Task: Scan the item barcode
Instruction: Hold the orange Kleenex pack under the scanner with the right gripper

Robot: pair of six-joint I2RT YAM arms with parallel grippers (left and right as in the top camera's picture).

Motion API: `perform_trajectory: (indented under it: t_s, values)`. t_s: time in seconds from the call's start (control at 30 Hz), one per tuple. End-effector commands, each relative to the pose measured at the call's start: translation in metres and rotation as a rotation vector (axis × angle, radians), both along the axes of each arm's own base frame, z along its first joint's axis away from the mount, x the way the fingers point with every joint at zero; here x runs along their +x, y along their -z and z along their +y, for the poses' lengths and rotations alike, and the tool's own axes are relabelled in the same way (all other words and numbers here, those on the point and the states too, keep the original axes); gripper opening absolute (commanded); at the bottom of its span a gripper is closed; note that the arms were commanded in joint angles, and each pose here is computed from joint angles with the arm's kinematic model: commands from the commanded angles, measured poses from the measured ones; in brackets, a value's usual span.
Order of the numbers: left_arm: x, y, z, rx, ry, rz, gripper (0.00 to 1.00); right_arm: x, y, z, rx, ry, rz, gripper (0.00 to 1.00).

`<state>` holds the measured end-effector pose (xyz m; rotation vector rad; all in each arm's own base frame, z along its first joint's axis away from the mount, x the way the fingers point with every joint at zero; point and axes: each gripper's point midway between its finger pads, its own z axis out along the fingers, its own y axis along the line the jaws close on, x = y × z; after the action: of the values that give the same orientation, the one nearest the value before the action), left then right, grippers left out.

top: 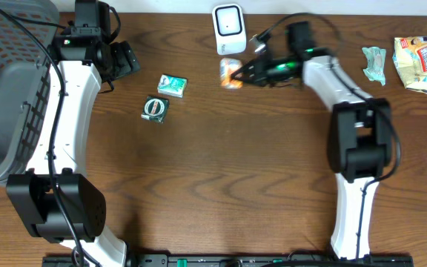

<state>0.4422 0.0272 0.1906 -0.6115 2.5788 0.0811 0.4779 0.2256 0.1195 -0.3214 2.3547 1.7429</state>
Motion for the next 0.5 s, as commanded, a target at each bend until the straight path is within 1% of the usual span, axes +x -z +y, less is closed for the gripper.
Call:
perform_trajectory:
  t_s: [0.0, 0.2, 0.47]
  values:
    - [0.001, 0.000, 0.002, 0.014, 0.000, 0.001, 0.98, -0.015, -0.066, -0.023, 0.287, -0.108, -0.126, 0.01]
    - [0.001, 0.000, 0.002, 0.014, 0.000, 0.001, 0.98, -0.006, -0.065, -0.045, 0.284, -0.059, -0.120, 0.01]
    - [0.001, 0.000, 0.002, 0.014, 0.000, 0.001, 0.98, -0.010, -0.065, -0.036, 0.285, -0.078, -0.118, 0.01]
